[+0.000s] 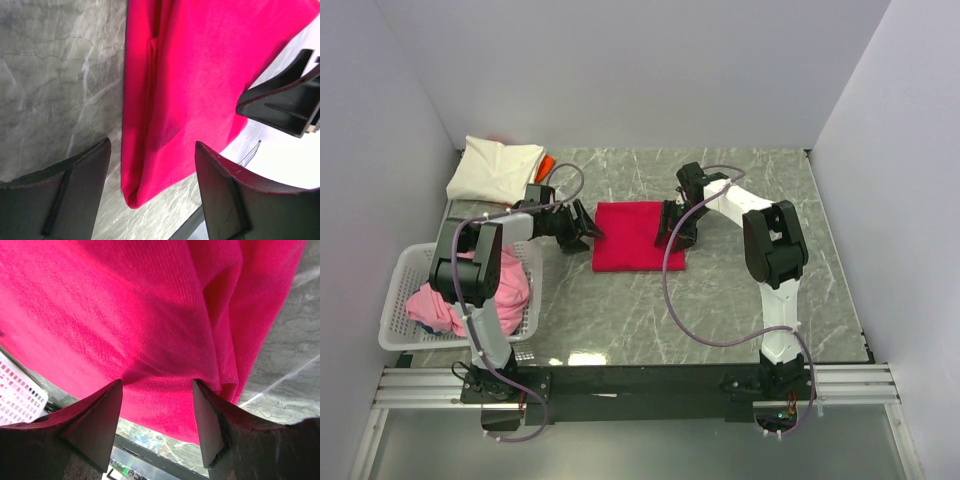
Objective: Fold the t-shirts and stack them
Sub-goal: Neatly place the folded tshirt to the corner
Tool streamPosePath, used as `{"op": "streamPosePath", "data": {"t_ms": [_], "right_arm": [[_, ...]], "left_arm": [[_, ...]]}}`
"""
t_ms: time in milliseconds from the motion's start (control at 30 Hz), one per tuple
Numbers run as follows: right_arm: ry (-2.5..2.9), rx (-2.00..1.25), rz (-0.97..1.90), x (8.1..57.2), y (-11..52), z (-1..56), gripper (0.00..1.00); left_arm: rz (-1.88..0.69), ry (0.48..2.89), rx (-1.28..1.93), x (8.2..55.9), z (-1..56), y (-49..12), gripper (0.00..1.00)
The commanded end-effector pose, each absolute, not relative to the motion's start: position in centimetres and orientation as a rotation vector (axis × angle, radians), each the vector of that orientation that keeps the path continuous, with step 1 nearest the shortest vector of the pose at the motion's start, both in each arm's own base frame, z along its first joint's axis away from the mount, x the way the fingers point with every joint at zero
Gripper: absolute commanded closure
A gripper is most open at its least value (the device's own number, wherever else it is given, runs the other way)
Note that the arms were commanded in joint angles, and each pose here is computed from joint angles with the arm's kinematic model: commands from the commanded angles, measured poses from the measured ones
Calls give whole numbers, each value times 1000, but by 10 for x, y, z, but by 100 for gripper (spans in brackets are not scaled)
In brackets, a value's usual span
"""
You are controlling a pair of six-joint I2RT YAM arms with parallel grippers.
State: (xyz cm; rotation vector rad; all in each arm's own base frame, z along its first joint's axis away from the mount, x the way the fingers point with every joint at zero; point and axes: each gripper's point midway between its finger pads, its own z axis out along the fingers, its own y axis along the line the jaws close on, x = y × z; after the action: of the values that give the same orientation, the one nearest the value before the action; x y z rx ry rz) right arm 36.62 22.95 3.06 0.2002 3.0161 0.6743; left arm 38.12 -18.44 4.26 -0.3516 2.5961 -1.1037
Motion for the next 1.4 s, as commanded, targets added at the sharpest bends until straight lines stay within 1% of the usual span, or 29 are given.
{"op": "streamPosePath", "data": {"t_ms": [0,100,533,600,667,933,1100,1367], "right_arm": [[3054,218,551,360,211,12,34],[3041,214,559,360,211,16,34],[3053,205,581,350,210,14,33],[3051,204,580,350,210,15,33],[3052,202,581,349,210,15,33],[3055,184,567,348,208,15,33],[3057,183,578,349,209,12,33],[3051,184,578,353,211,11,34]], "left_arm": [[-1122,2499,-367,389,48,-184,24],[-1099,2468,-376,392,40,-181,21],[-822,2379,-475,410,15,-148,16],[-815,2375,-476,410,12,-150,15],[-837,2394,-474,409,4,-158,15],[-979,2499,-385,392,-21,-220,13],[-1089,2543,-294,379,-23,-264,13],[-1147,2631,-166,352,-29,-299,14]]}}
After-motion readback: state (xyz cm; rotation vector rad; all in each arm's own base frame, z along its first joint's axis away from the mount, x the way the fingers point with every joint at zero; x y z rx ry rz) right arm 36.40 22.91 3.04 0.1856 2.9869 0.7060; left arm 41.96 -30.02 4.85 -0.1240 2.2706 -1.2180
